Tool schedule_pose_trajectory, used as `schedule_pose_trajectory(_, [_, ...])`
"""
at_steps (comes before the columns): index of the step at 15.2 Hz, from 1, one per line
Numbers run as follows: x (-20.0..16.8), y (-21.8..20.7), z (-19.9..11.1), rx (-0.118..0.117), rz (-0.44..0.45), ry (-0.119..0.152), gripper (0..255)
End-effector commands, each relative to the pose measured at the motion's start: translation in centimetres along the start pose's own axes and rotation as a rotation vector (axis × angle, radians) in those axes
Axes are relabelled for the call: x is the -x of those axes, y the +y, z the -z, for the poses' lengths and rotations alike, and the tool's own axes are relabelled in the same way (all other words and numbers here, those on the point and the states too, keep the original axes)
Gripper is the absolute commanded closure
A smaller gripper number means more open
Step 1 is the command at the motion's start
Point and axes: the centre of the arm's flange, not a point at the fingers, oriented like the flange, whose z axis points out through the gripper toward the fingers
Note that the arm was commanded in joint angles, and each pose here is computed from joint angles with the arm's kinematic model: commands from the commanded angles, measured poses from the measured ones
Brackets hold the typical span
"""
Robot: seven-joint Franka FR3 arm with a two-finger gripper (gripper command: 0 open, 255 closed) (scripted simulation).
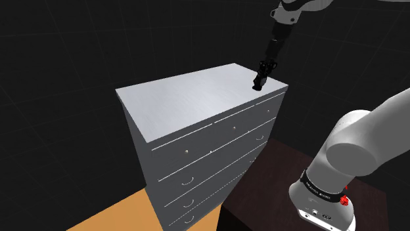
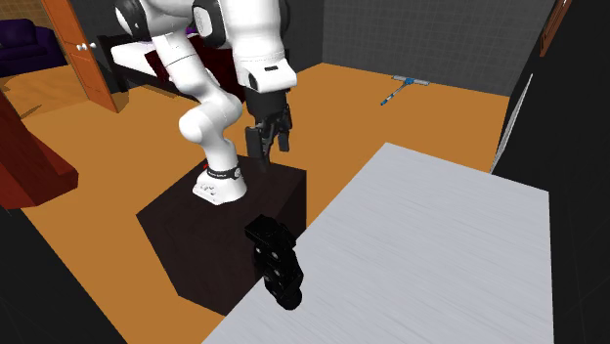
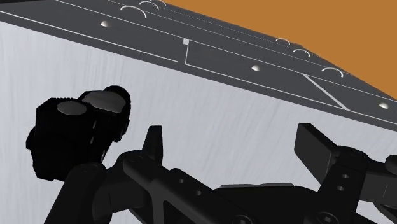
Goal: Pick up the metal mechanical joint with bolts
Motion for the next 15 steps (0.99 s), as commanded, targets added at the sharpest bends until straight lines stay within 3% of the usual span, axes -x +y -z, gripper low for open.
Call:
schedule_pose_trajectory(1, [-0.3,2.7,-0.8,-0.005,-0.003,0.003,0])
schedule_pose_trajectory(10, [-1.7,14.4,-3.9,-0.035,-0.023,0.02,0])
schedule_pose_trajectory(15, [-1.4,14.3,-6.5,-0.035,-0.023,0.02,0])
